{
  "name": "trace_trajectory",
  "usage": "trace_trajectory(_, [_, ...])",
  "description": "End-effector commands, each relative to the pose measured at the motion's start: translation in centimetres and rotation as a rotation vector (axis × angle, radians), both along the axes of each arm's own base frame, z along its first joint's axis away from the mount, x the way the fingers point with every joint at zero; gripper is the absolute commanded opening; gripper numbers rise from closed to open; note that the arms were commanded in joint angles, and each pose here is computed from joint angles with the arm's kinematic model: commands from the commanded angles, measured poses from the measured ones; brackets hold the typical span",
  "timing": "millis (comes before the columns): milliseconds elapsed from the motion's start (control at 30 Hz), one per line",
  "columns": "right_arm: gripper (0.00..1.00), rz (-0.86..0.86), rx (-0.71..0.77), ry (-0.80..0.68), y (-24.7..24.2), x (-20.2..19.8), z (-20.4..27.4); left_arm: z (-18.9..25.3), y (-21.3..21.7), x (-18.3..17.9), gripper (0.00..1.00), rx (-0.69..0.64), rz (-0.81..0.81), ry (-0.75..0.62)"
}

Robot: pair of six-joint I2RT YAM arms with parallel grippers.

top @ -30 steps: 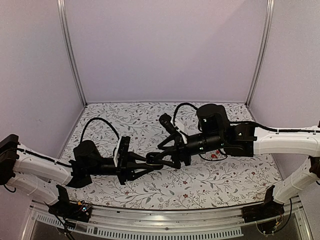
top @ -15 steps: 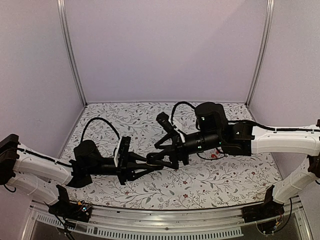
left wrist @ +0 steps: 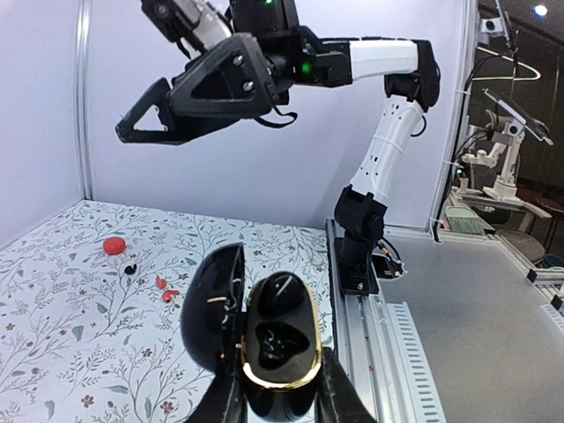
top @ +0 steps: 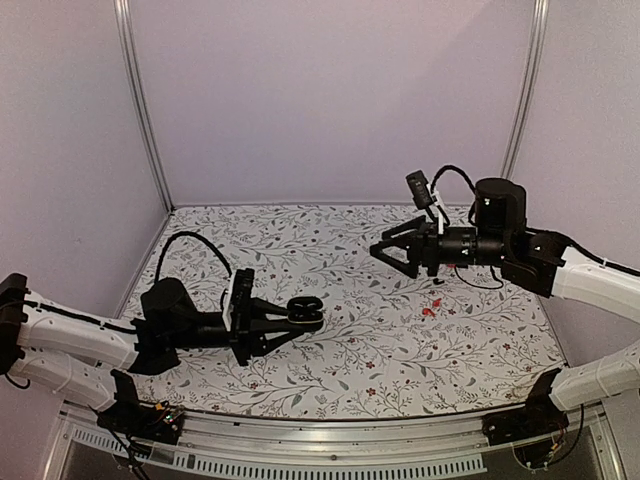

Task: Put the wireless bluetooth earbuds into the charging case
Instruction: Move the left earbud to the center of the board.

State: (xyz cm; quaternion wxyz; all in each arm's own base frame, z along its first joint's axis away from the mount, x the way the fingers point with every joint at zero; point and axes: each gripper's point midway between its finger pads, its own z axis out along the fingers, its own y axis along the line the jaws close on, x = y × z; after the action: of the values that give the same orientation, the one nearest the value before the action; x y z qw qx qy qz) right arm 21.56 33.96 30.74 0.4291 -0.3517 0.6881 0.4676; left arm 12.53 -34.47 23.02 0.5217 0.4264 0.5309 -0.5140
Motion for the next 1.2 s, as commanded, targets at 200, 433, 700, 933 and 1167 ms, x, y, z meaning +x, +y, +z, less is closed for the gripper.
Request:
trace_trajectory(200, [0.65, -0.584, -0.405, 0.282, -14.2, 9.8, -12.2, -0.7, 0.7, 2.0, 0.00, 0.043, 0.102, -0.003])
trace_trajectory(433, [0.61, -0.638, -0.682, 0.313, -15.7, 12.9, -16.8, -1.0, 0.6, 2.1, 0.00, 0.053, 0.106, 0.006])
trace_trajectory(700, [0.58, -0.637, -0.856, 0.362, -17.2, 15.8, -20.9, -1.2, 0.8, 1.9, 0.00, 0.050, 0.103, 0.011])
trace_trajectory(933, [0.54, -0.586, -0.895, 0.431, -18.0, 17.3, -24.3, -1.4, 0.7, 1.7, 0.00, 0.052, 0.086, 0.013])
trace_trajectory(1167, [0.50, -0.582, -0.922, 0.447, -18.6, 18.8, -25.9, -1.6, 0.7, 1.7, 0.00, 0.056, 0.084, 0.012])
